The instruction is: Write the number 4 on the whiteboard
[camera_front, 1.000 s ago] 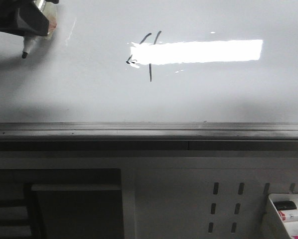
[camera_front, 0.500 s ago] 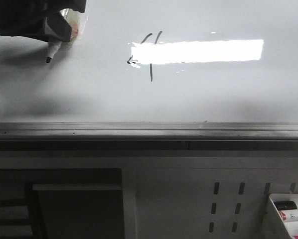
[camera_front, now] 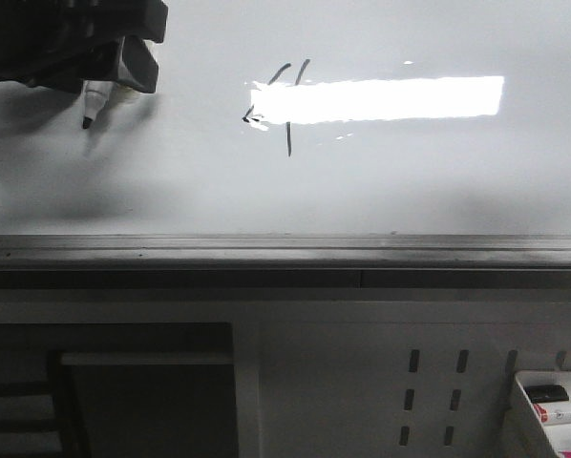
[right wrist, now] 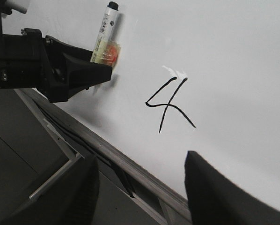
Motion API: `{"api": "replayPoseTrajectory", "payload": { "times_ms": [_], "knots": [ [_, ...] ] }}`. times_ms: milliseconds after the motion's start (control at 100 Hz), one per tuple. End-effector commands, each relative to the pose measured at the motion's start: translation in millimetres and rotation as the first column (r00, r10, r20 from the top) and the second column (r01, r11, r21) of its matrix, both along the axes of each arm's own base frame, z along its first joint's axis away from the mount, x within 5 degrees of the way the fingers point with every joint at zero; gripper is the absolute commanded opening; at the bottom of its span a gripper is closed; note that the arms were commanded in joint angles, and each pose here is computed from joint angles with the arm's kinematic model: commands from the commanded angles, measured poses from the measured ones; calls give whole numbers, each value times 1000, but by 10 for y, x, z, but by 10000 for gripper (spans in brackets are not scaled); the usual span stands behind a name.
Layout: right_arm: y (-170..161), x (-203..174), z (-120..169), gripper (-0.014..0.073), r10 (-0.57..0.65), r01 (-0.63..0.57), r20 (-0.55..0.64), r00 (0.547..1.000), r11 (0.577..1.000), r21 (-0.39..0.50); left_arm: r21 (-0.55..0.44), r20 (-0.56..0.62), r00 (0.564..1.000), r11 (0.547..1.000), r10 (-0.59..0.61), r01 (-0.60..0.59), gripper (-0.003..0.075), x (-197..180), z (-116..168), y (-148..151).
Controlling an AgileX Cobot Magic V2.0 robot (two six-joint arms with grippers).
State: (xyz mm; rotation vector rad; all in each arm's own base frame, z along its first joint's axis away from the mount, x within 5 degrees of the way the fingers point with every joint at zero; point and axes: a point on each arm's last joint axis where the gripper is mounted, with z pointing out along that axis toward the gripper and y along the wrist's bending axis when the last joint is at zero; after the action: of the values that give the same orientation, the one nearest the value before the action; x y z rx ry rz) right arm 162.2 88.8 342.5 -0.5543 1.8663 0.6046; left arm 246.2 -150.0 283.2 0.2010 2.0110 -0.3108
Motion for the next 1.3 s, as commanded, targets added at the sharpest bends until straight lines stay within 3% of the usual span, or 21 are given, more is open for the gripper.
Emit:
{"api": "replayPoseTrajectory", "payload": {
  "times_ms": [0, 110, 180, 330, 410, 480, 610, 900, 1120, 1290],
  "knots": [
    [-52, -4, 155, 364, -58, 55, 68, 996, 997, 45, -10, 80, 997, 1000, -7, 8, 463, -54, 232, 53],
    [-113, -55, 232, 356, -101, 94, 121, 988, 994, 61, 33, 140, 989, 999, -37, 32, 463, -179, 343, 143],
    [-159, -100, 289, 308, -130, 120, 157, 979, 990, 77, 56, 183, 982, 997, -54, 44, 462, -300, 414, 231],
    [-216, -246, 290, 62, -146, 130, 193, 970, 987, 93, 74, 255, 964, 995, -78, 61, 446, -621, 470, 455],
    [-283, -366, 186, -74, -183, 164, 221, 958, 981, 100, 60, 294, 950, 994, -104, 91, 368, -839, 466, 579],
    [-367, -500, 70, -63, -230, 208, 264, 937, 972, 109, 41, 323, 936, 990, -138, 132, 261, -1030, 416, 671],
    [-505, -772, -181, -64, -296, 262, 330, 896, 954, 143, 34, 384, 901, 978, -202, 205, -23, -1363, 264, 829],
    [-604, -1120, -692, -64, -310, 253, 377, 873, 948, 194, -87, 510, 848, 972, -143, 217, -20, -1821, 46, 1151],
    [-578, -1152, -805, -64, -274, 221, 356, 893, 958, 184, -134, 556, 825, 968, -103, 212, -20, -1937, -5, 1249],
    [-585, -1142, -828, -64, -284, 231, 353, 892, 955, 185, -163, 543, 835, 963, -92, 213, -20, -1936, -8, 1250]
  ]
}}
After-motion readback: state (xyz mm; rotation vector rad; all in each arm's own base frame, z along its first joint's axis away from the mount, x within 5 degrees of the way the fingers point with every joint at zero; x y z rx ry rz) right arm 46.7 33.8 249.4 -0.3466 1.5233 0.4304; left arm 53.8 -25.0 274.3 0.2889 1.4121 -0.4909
